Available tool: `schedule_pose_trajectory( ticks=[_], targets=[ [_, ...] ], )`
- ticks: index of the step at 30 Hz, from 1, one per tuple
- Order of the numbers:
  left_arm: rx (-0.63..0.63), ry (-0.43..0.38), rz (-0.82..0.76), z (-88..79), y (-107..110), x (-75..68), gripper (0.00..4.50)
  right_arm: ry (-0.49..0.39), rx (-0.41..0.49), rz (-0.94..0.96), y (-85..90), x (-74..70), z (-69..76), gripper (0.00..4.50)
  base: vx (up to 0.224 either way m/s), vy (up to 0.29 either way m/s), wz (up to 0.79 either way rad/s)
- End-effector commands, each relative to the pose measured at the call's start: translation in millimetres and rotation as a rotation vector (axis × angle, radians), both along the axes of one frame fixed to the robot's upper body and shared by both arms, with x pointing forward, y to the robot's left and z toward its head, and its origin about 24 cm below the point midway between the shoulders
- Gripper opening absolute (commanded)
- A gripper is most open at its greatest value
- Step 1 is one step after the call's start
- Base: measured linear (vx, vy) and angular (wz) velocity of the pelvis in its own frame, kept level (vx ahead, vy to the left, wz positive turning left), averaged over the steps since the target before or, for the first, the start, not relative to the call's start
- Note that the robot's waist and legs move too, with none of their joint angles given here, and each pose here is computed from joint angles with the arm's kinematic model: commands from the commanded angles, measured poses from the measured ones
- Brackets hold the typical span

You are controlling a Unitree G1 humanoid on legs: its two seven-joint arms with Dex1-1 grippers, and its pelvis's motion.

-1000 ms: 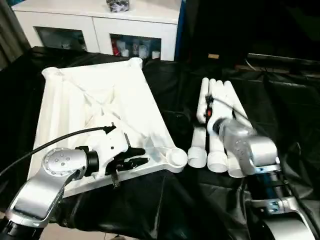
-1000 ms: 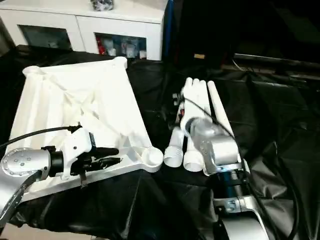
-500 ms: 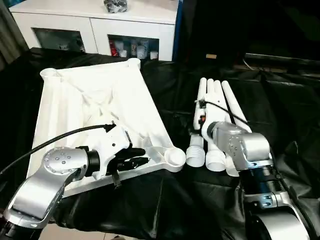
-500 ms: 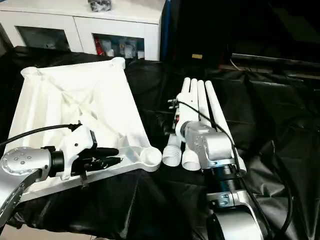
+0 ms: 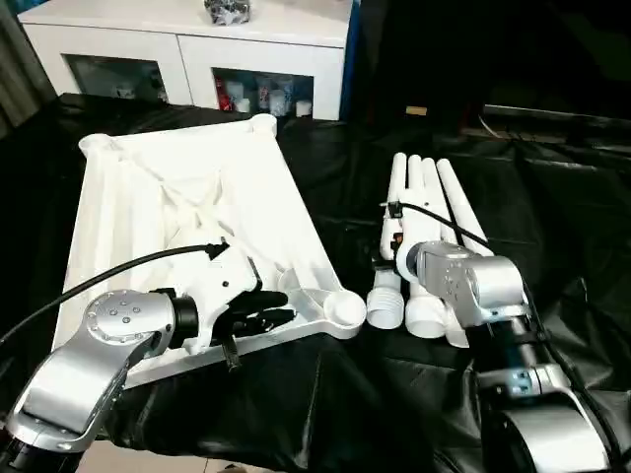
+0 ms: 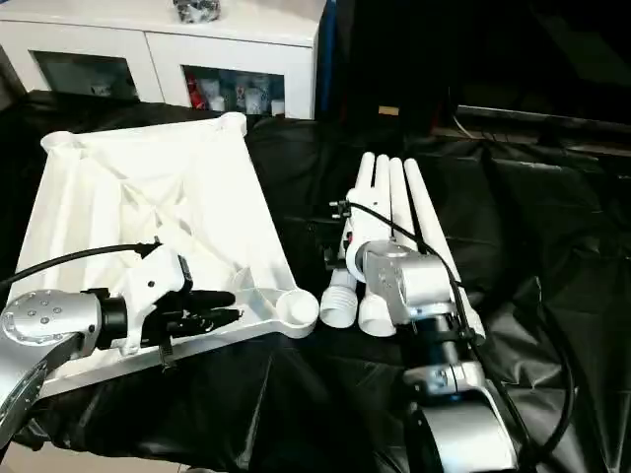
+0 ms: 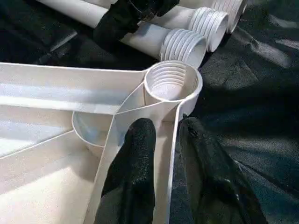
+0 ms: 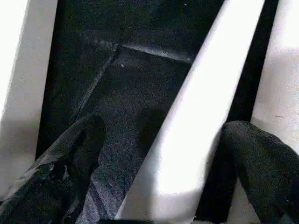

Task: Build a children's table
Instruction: Pick table leg

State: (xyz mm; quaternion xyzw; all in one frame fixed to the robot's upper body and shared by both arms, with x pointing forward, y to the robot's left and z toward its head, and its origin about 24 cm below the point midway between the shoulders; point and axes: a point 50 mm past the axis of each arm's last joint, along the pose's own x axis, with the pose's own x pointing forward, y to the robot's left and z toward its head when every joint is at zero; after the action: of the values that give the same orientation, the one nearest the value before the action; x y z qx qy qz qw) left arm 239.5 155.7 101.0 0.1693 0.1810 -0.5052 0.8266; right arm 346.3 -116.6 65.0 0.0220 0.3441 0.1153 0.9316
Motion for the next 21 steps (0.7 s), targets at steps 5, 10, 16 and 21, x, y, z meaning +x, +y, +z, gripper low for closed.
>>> schedule_pose_trajectory(
  ticks=[5, 10, 16, 21],
  targets=[
    [0.020, -0.036, -0.025, 5.9, -4.9, 5.9, 1.12, 0.090, 0.030, -0.040, -5.7, 4.4, -9.1, 4.15, 0.000, 0.000, 0.00],
    [0.044, -0.065, -0.061, 8.8, -10.6, 11.7, 1.12, 0.114, 0.029, -0.064, -10.4, 13.7, -8.8, 3.67, 0.000, 0.000, 0.00],
    [0.036, -0.068, -0.071, 10.1, -13.3, 14.7, 1.63, 0.128, 0.037, -0.078, -11.0, 19.1, -5.4, 3.14, 0.000, 0.000, 0.00],
    [0.035, -0.073, -0.076, 10.3, -14.9, 15.7, 2.09, 0.145, 0.046, -0.082, -10.9, 19.1, -6.9, 2.70, 0.000, 0.000, 0.00]
  ],
)
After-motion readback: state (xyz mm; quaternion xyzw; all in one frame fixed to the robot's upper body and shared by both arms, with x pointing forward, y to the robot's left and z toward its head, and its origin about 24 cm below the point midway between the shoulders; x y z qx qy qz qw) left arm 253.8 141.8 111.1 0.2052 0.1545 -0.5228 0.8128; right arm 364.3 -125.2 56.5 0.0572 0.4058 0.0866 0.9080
